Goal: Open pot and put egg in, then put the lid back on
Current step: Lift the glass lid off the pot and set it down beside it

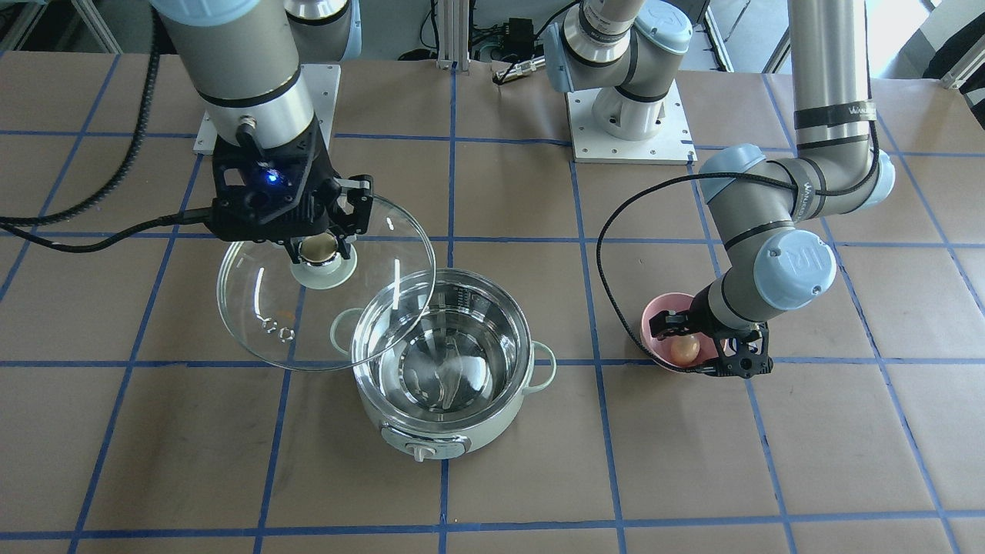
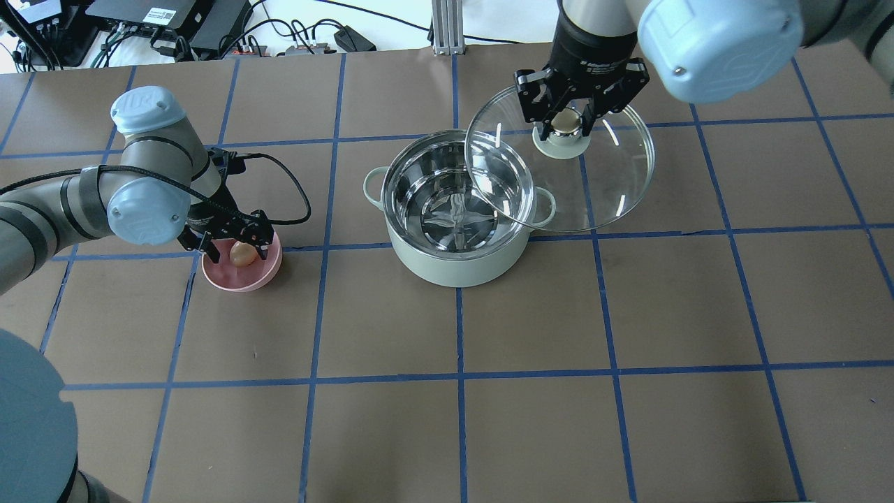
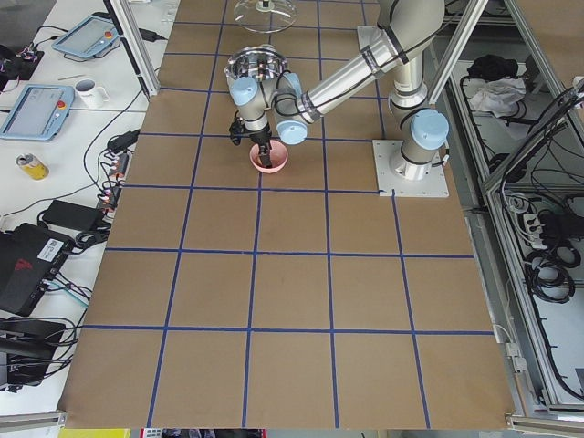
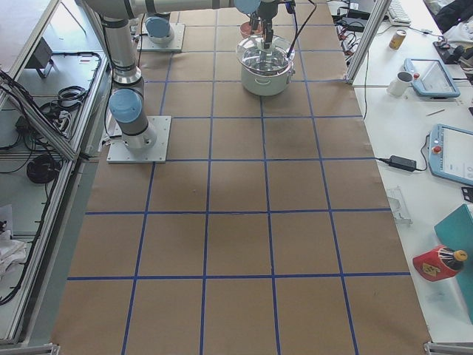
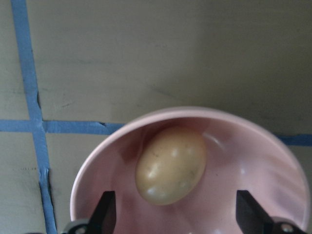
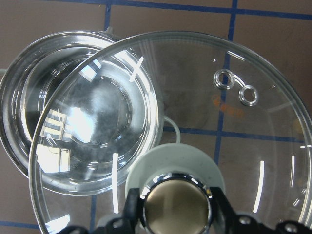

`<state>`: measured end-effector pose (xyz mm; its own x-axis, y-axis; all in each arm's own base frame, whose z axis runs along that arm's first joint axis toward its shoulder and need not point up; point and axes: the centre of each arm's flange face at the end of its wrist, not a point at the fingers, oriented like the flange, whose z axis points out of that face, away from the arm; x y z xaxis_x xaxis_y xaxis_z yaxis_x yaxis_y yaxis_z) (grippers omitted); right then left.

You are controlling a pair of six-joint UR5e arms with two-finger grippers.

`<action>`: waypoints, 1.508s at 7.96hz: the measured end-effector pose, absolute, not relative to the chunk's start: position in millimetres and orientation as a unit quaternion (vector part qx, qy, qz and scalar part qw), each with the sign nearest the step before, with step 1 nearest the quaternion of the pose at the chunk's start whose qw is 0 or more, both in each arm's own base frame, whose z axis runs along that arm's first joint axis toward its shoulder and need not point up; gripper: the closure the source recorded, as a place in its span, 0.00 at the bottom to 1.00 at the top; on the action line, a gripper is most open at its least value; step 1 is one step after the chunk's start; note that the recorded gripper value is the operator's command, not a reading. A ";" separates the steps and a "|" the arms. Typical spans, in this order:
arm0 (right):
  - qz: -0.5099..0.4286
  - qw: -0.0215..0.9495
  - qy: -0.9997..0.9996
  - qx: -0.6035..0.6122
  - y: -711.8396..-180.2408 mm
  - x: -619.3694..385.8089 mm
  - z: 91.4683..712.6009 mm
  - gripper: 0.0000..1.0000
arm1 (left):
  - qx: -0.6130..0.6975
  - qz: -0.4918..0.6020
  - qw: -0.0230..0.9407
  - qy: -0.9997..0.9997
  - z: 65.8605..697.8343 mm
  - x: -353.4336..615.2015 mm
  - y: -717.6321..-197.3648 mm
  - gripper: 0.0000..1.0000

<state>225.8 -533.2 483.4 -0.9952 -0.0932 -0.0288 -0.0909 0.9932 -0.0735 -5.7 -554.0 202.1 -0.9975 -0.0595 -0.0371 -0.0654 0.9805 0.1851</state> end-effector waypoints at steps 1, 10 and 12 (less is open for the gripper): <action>-0.032 0.015 0.998 -0.049 -532.6 207.1 490.0 1.00 | -0.031 0.093 0.015 0.995 198.8 -5.6 -554.7 0.12; -0.005 0.014 0.997 -0.079 -538.0 82.7 499.9 1.00 | -0.031 0.090 0.014 0.995 176.9 -8.3 -548.3 0.37; -0.002 0.015 0.997 -0.078 -537.8 81.4 497.1 1.00 | -0.031 0.085 0.015 0.996 178.2 -7.9 -549.8 0.37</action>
